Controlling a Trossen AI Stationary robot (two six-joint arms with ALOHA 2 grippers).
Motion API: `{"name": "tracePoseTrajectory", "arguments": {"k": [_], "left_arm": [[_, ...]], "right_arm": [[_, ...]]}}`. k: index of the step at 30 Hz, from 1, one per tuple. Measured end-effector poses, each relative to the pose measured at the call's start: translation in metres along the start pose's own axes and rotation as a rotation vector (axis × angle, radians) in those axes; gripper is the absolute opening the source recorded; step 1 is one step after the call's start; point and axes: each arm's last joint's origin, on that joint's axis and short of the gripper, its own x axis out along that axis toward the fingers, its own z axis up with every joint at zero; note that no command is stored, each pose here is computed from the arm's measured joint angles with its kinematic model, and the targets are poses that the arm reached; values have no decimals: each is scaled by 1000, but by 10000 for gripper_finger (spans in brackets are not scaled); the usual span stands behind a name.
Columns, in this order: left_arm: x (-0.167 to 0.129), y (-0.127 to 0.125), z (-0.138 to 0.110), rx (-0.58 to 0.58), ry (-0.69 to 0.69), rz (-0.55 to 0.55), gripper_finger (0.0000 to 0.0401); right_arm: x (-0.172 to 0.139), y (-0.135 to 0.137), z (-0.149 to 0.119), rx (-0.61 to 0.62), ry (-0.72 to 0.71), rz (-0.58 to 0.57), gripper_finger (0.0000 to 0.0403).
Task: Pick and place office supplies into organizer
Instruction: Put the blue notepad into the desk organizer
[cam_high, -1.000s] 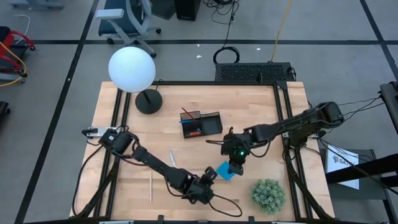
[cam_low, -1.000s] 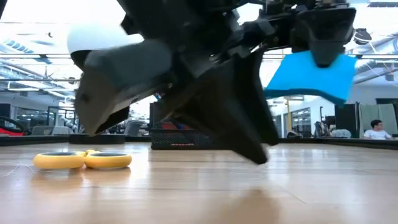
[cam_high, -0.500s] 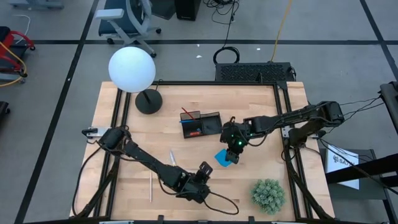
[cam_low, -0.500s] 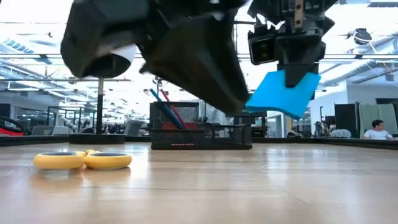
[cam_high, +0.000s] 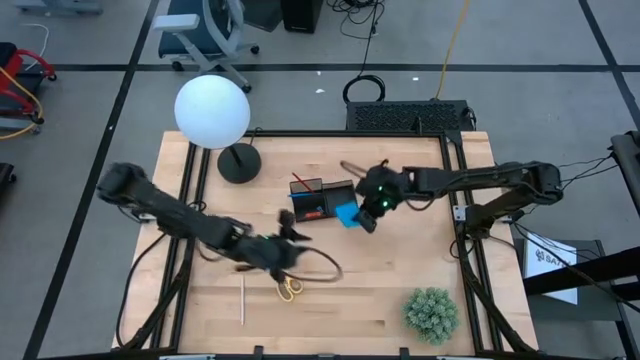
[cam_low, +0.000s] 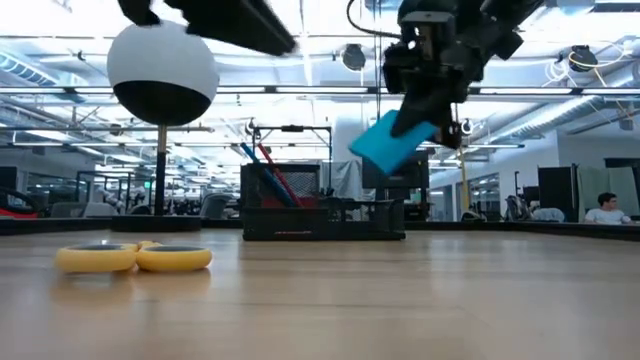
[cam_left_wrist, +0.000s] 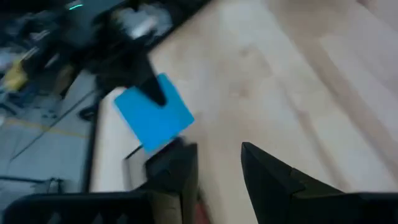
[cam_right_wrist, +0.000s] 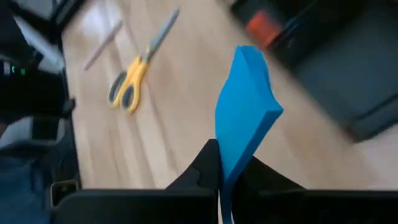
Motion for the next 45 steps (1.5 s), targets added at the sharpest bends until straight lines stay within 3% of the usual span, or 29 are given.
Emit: {"name": "tracePoseTrajectory", "arguments": {"k": [8,14,21,34,45], "left_arm": [[-65,23,-27,-130,-209,117,124],[-85,23,-52,-148,-221,178,124],[-93,20,-69,-181,-282,203,124],[-96,31,-68,-89,-345,253,124],[-81,67,-75,-262,-472,142,124]], "right_arm": [[-27,-6,26,-13,-317,25,4],[-22,-33,20,57,-519,172,4],[-17,-69,-12,152,-582,299,4],[-8,-87,-12,188,-611,257,4],[13,-99,-15,224,-552,255,4]]}}
